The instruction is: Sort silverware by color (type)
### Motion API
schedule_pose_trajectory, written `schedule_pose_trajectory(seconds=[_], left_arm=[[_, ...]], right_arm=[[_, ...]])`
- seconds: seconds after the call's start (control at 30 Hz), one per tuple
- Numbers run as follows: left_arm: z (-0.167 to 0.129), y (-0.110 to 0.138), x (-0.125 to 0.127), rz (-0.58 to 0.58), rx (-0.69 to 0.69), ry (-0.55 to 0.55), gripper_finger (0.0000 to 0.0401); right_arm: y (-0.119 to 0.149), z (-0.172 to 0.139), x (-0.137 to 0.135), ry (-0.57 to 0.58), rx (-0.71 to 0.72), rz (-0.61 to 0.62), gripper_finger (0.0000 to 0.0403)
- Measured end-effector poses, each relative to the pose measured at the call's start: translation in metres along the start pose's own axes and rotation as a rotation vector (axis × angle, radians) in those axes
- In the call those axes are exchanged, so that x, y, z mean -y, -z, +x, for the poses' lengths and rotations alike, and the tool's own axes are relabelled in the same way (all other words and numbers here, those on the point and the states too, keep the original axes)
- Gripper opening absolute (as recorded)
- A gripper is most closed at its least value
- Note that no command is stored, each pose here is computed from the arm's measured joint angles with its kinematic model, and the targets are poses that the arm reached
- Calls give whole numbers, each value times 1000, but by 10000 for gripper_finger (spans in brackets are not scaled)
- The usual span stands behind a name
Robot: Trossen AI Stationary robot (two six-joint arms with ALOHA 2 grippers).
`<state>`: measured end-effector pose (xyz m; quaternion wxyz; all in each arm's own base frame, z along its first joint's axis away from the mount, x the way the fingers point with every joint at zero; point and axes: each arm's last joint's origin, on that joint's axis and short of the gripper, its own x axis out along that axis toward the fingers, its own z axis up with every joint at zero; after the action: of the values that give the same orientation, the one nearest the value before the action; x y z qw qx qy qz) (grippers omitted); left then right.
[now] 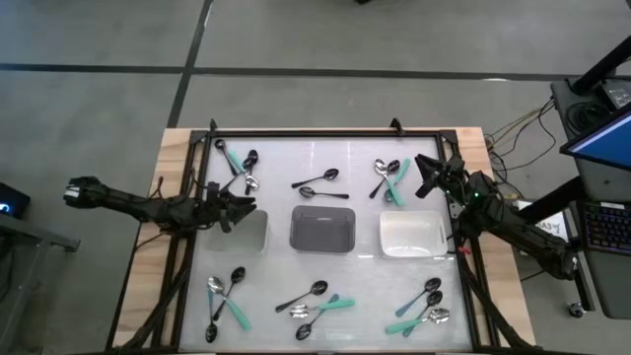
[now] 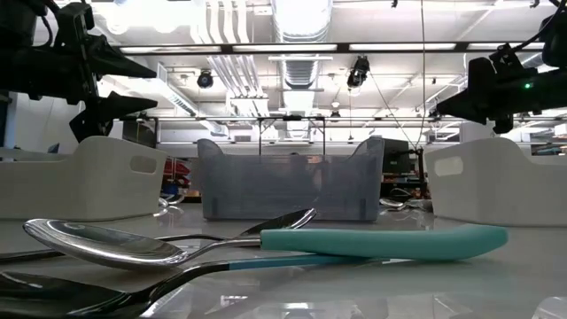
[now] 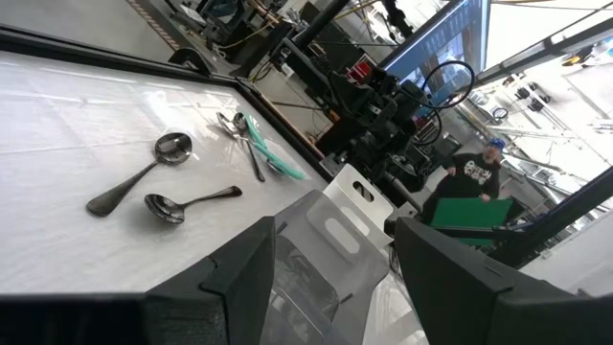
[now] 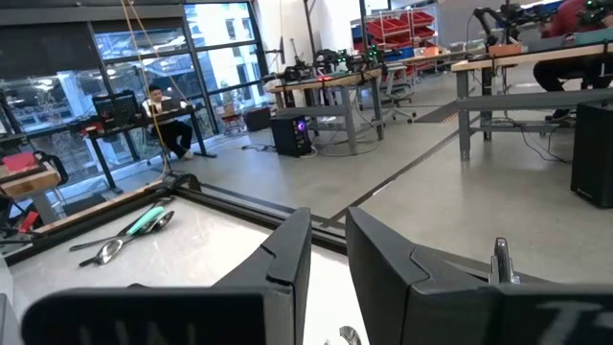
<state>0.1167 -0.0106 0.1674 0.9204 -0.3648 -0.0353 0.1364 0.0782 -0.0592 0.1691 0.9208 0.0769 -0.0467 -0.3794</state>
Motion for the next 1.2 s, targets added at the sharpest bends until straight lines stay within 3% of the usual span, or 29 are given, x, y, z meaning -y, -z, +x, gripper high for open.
schedule_pose_trajectory(seconds=[1.2], left_arm=[[0, 0, 0, 0, 0, 0, 198]], right_arm=[[-1, 0, 0, 0, 10, 2, 61]])
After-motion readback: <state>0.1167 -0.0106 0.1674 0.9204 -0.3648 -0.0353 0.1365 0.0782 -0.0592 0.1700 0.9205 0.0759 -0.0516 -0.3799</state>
